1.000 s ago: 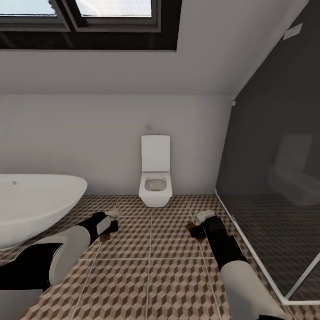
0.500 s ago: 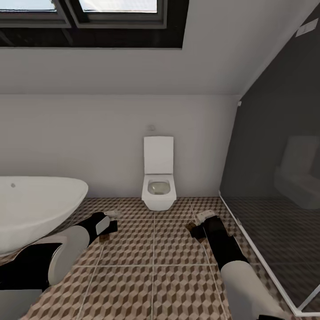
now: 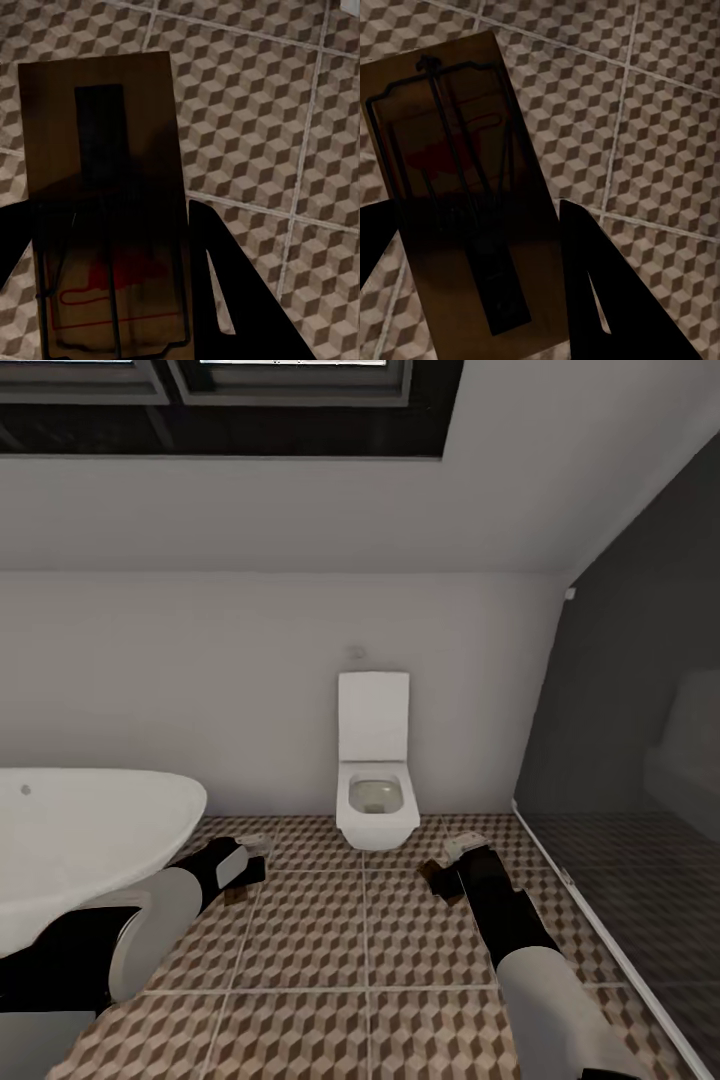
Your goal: Take the four mousetraps from the cabinet in the bathroom and place them on the bathroom floor. Make sure all four end up on the same floor surface, and ensure that at least two of them are either under or directly next to the same bathroom sink.
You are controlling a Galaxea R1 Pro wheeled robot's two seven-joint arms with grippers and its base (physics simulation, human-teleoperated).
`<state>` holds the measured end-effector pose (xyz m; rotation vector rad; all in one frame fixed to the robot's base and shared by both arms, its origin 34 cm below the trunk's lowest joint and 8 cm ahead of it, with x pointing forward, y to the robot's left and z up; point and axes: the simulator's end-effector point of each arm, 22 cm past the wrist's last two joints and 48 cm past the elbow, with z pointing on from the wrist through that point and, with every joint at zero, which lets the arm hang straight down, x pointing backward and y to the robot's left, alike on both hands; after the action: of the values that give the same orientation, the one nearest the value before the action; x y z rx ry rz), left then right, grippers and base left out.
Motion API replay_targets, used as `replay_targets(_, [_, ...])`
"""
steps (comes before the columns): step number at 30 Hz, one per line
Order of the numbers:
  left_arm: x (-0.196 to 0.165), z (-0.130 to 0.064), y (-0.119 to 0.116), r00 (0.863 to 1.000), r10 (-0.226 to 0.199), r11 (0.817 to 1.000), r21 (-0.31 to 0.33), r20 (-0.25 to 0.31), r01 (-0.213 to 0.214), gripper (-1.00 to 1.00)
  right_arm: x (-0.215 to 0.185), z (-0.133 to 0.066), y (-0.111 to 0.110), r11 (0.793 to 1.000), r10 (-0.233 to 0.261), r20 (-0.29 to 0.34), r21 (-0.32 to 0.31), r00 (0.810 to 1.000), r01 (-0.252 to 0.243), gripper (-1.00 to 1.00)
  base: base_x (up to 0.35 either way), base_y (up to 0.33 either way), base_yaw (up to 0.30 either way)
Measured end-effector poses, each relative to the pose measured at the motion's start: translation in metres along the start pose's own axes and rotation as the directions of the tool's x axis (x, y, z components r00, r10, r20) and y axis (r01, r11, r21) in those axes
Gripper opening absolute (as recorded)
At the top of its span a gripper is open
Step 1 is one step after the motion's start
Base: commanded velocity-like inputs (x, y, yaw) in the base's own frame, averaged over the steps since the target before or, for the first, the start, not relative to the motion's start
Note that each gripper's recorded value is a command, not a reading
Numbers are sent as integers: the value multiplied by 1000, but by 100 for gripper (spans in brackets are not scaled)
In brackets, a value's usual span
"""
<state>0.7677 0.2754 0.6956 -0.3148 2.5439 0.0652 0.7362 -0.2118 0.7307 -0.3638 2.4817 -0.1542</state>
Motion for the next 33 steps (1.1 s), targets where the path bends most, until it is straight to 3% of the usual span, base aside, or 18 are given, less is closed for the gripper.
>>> replay_targets(11, [2,-2,-18,1000,10,1000,18,4,-10,-100,0,0,0,1000,0,0,-1,1000,0,-100,130,47,0])
replay_targets(33, [15,4,-7,1000,8,1000,7,-10,-8,-100,2,1,-6,1000,-1,-4,10,1000,1,-100,319,0,0])
